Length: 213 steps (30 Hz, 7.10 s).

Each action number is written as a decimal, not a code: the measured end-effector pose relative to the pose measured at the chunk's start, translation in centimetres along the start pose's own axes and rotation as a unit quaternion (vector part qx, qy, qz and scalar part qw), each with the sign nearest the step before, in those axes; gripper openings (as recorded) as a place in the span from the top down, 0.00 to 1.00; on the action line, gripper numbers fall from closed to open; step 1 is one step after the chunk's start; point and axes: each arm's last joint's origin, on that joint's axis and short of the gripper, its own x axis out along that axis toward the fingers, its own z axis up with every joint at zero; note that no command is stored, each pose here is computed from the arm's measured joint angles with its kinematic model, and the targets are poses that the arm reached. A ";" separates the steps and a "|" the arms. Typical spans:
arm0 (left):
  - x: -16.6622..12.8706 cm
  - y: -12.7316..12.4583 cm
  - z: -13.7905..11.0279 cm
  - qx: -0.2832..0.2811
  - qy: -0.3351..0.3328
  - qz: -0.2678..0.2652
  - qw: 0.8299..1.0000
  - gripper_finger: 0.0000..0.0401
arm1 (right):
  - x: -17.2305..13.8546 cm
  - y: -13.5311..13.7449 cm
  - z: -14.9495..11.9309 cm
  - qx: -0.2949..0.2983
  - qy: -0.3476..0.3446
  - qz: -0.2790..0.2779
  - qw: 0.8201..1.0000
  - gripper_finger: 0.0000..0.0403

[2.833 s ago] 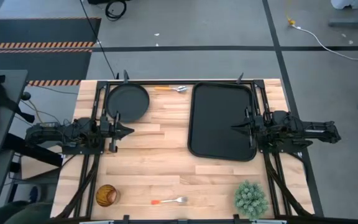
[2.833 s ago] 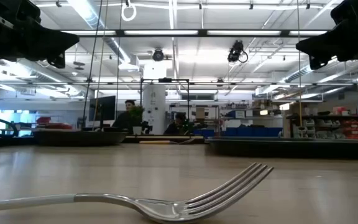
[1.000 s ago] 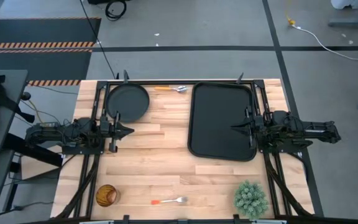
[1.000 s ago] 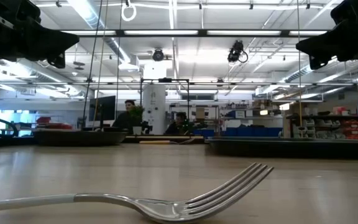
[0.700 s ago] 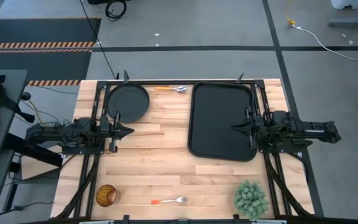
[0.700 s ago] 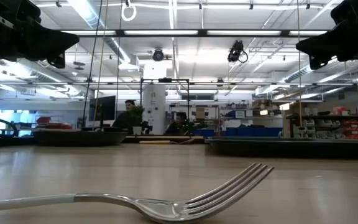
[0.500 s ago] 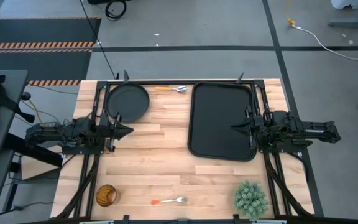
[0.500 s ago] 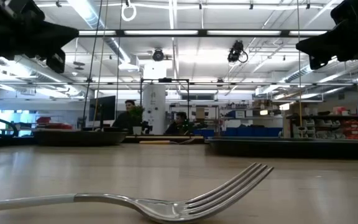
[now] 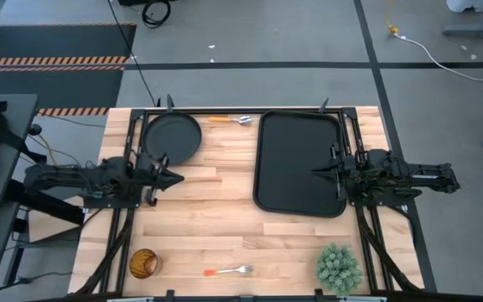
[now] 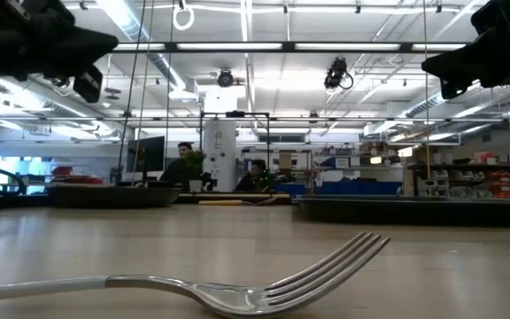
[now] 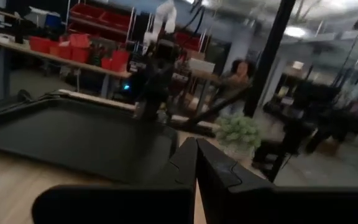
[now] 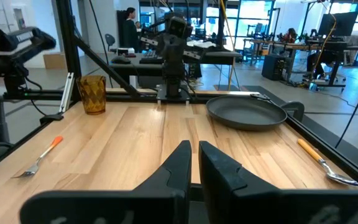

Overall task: Pick and place plate/cup/fork/spoon on tray
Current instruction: Move the black tray to the center of the table

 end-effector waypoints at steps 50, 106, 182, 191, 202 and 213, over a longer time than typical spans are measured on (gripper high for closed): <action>33.3 -2.7 -12.4 0.196 0.322 0.057 0.924 0.43 | 0.0 0.0 0.0 0.000 0.000 0.000 1.000 0.91; 23.9 -2.4 -1.2 0.290 0.639 -0.215 0.679 0.87 | 0.0 0.0 0.2 0.000 -0.008 0.000 1.000 0.91; 40.6 3.7 -10.7 0.077 0.252 0.228 0.938 0.82 | 0.0 0.0 0.5 0.000 -0.027 0.001 1.000 0.91; 41.6 2.2 -14.6 0.071 0.279 0.176 0.941 0.83 | 0.0 0.0 0.6 -0.001 -0.030 0.000 1.000 0.91; 40.4 -2.4 -15.4 0.062 0.380 0.077 0.920 0.83 | 0.0 0.0 0.6 -0.001 -0.030 0.001 1.000 0.91; 35.7 -9.8 -12.7 0.036 0.555 0.025 0.831 0.83 | 0.0 0.0 0.6 -0.001 -0.033 -0.001 0.999 0.91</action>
